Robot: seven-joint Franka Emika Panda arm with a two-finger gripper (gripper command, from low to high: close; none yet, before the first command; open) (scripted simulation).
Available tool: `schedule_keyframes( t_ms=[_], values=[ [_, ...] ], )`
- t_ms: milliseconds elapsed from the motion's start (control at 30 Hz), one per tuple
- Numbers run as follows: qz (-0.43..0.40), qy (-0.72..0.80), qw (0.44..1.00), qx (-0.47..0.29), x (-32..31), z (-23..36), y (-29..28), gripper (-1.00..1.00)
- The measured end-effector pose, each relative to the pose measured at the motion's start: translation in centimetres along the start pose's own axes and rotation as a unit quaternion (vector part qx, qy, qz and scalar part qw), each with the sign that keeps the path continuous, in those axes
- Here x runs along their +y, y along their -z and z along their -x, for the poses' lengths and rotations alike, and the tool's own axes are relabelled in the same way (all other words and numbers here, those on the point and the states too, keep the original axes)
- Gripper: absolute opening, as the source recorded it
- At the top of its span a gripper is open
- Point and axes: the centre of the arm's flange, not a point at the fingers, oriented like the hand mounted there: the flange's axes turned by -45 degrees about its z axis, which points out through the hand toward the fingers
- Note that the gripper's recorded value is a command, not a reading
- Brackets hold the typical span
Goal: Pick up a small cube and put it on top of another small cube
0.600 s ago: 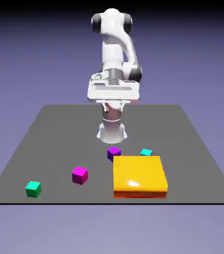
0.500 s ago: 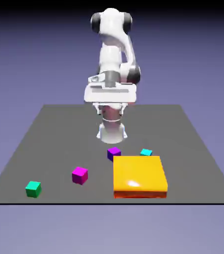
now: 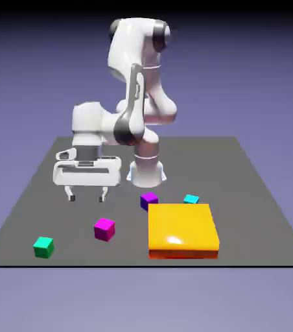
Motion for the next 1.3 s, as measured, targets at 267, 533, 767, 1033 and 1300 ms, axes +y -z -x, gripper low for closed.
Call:
schedule_keyframes(
  t_ms=[267,533,767,1033,1300],
  values=[
    [0.021,-0.017,0.998,-0.049,9.4,2.8,-6.9,0.0],
    [0.035,-0.015,0.997,-0.063,13.6,5.0,-13.3,0.0],
    [0.034,-0.015,0.997,-0.063,13.5,4.8,-11.8,-1.0],
    [-0.09,0.228,0.966,-0.08,-3.0,4.8,-8.4,-1.0],
    [-0.218,0.555,0.799,-0.076,-21.3,11.9,-3.7,-1.0]
  ],
)
